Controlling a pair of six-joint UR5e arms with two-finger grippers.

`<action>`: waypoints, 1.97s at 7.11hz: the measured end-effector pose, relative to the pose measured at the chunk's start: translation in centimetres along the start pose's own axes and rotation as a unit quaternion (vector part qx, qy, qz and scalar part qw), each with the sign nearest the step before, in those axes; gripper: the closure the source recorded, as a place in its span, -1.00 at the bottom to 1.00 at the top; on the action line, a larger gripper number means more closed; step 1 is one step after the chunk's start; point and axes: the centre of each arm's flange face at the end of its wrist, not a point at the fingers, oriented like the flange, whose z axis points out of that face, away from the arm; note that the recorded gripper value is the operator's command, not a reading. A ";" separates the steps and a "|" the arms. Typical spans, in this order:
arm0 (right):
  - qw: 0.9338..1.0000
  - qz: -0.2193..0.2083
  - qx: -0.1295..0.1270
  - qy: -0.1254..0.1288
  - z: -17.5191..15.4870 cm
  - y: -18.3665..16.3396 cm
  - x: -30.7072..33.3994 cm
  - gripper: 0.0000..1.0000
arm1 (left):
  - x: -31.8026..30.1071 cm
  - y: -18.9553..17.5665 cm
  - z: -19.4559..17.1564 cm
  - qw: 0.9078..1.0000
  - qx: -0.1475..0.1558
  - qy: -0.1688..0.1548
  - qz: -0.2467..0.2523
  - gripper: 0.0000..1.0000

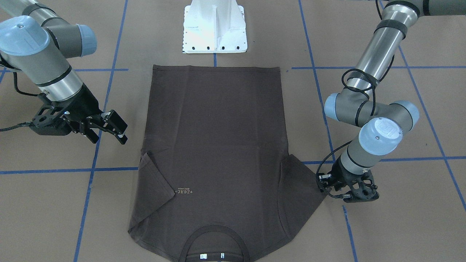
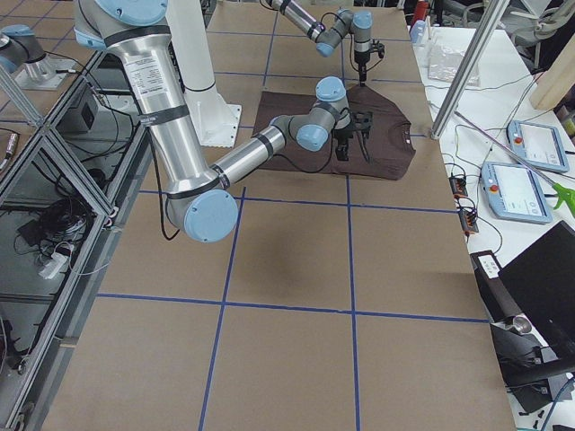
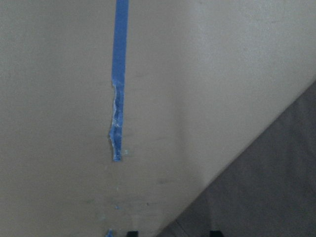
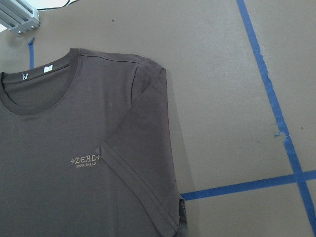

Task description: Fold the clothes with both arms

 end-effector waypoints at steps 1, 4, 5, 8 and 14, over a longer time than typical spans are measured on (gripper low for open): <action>1.000 0.000 0.000 0.000 0.0 0.0 0.1 -1.00 | -0.1 0.0 0.2 1.000 -0.001 -0.001 0.000 0.10; 1.000 0.001 0.000 0.001 -0.1 0.0 0.3 -1.00 | 0.2 0.0 0.2 1.000 -0.001 0.000 0.000 1.00; 1.000 0.001 0.000 0.002 -0.1 0.1 0.4 -1.00 | 0.7 -0.2 -0.1 1.000 0.000 0.003 0.001 1.00; 1.000 0.002 -0.001 0.004 0.0 0.1 0.6 -1.00 | 4.5 -1.3 -2.2 1.000 0.010 0.024 -0.005 1.00; 1.000 0.003 -0.003 0.009 0.6 0.1 1.0 -1.00 | 16.0 0.9 -2.8 0.996 -0.003 0.064 -0.055 1.00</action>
